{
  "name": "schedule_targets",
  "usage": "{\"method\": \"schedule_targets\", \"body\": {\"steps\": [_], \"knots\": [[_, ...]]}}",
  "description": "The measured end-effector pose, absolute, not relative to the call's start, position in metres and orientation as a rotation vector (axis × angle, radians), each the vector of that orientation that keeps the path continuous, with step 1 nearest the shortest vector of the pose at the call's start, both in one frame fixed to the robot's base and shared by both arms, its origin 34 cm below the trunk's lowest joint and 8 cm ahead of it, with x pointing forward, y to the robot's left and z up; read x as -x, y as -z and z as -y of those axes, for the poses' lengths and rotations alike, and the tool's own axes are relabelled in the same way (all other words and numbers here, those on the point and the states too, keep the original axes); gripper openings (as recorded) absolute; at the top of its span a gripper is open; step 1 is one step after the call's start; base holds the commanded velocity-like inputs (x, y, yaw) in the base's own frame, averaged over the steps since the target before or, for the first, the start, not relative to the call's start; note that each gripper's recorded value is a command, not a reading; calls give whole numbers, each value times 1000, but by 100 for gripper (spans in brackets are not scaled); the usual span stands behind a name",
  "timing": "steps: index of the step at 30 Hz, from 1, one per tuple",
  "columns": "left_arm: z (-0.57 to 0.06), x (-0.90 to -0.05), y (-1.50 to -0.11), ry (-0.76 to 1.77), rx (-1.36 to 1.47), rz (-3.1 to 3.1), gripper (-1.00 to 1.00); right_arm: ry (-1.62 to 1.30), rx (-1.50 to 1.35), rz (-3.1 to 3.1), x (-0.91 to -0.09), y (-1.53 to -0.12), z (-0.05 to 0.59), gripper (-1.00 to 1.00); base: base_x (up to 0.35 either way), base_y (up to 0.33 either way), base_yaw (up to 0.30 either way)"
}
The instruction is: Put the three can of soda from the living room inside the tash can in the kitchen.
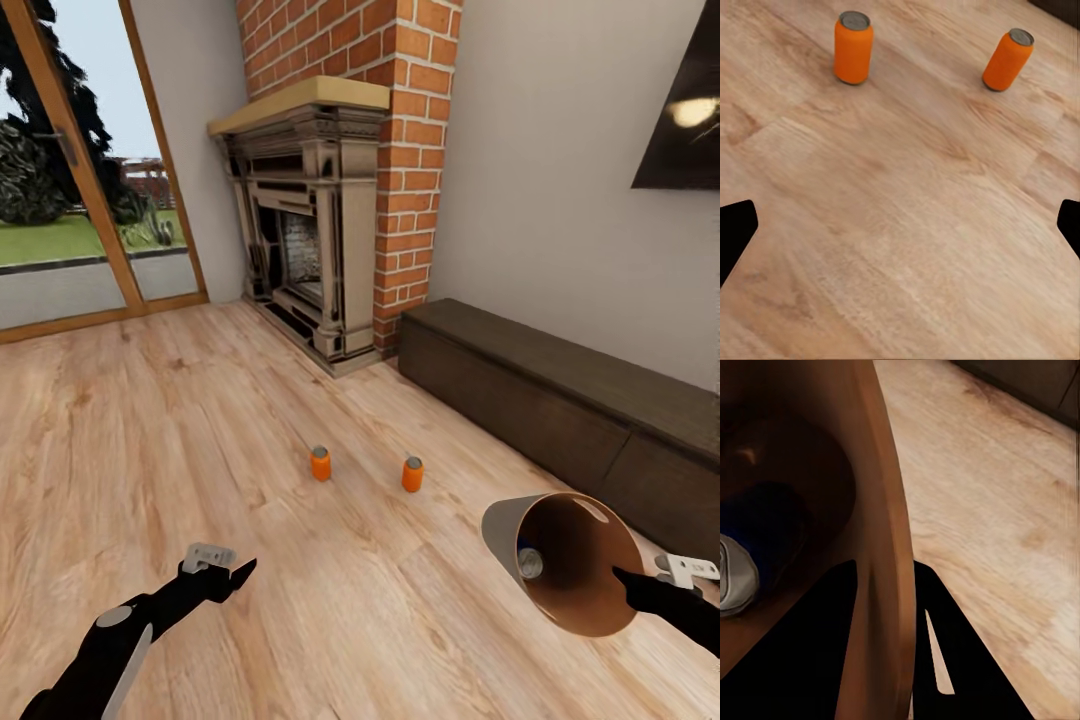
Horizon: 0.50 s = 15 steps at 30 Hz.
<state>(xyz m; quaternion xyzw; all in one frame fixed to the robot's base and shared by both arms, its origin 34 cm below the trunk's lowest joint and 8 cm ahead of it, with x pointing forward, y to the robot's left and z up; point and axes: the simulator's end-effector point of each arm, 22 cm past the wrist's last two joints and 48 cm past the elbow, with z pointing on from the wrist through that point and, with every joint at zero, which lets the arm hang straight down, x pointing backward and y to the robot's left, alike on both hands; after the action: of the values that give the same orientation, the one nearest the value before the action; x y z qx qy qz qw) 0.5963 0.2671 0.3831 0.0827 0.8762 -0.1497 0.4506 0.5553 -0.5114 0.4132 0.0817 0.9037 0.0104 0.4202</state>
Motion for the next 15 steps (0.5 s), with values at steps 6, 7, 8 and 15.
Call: {"method": "schedule_targets", "body": {"steps": [6,7,8,15], "knots": [[-267,-596,-383,370,-204,-2167,100,-26,-204,-2267,-555,-413,511,-100,43,33,-86],[-267,-596,-382,370,-204,-2168,100,-26,-204,-2267,-555,-412,510,-100,36,16,-22],[-267,-596,-382,370,-204,-2168,100,-25,-203,-2267,-555,-412,510,-100,65,32,-18],[-267,-593,-379,371,-197,-2173,100,-26,-173,-2255,-559,-414,505,-100,118,74,-6]]}}
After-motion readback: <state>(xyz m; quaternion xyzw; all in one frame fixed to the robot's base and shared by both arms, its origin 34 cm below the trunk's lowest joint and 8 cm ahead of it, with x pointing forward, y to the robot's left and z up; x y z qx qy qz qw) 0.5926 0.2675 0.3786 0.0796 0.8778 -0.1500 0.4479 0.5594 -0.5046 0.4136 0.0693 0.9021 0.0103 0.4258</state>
